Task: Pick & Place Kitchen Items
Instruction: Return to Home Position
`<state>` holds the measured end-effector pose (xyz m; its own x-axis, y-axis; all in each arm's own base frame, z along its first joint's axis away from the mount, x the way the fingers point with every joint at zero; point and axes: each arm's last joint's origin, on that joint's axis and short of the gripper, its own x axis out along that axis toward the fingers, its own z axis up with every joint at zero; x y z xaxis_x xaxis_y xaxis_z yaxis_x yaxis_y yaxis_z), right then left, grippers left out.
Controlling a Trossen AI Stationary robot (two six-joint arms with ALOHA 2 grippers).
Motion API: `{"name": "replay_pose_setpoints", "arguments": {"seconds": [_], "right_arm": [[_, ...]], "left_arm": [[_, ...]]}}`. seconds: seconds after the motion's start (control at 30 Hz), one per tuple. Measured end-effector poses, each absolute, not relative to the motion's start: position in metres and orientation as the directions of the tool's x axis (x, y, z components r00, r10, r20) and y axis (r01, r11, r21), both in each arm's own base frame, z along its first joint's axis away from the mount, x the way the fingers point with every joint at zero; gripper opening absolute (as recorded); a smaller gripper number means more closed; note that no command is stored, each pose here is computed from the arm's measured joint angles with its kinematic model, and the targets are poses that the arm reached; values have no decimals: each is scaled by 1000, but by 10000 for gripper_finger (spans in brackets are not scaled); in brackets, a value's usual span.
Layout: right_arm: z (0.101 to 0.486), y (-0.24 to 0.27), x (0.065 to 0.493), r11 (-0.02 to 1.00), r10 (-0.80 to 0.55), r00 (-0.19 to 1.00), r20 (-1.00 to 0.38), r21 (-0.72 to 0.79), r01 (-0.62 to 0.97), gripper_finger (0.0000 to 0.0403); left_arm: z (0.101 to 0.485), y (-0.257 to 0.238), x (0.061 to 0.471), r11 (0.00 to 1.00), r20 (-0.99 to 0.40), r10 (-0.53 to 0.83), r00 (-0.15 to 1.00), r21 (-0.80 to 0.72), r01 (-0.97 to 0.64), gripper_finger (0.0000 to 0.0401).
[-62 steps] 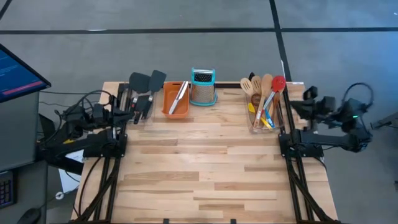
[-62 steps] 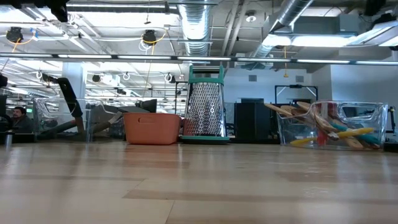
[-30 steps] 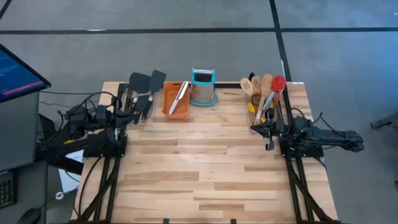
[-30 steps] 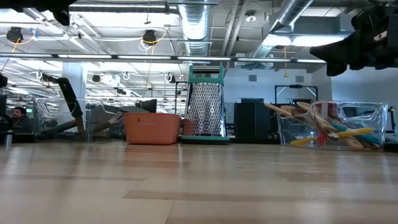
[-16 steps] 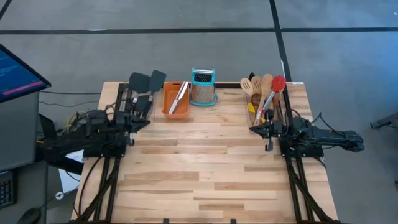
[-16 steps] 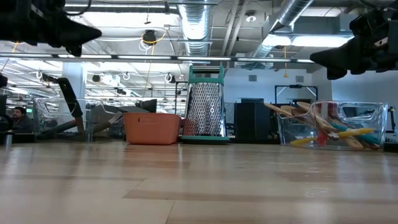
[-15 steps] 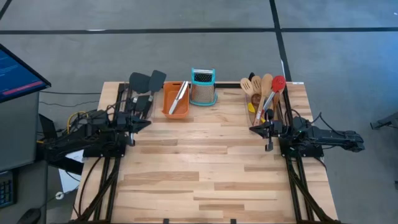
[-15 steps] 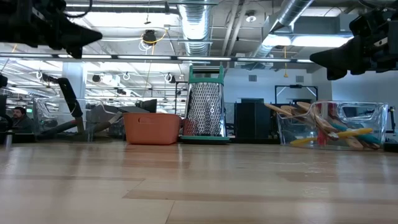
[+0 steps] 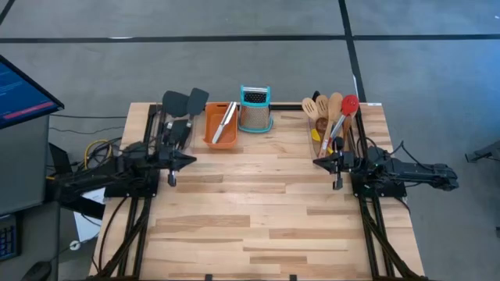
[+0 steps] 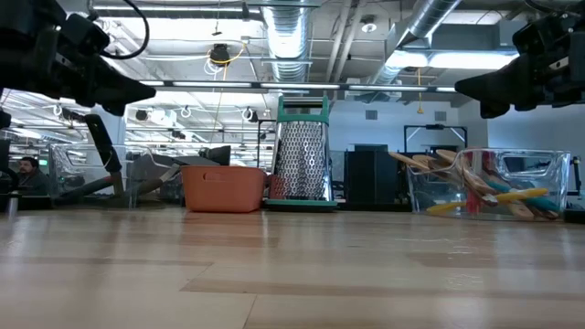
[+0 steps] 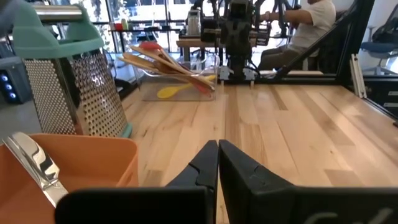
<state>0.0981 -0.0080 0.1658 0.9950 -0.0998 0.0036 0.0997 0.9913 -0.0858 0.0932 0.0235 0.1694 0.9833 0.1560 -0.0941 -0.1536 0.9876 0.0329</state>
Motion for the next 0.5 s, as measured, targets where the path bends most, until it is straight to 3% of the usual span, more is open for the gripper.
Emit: {"name": "replay_pose_setpoints", "arguments": {"seconds": [0.5], "right_arm": [[166, -8, 98, 991, -100, 995, 3, -86, 100, 0]], "left_arm": [[163, 25, 99, 988, -177, 154, 972, 24, -152, 2]]}}
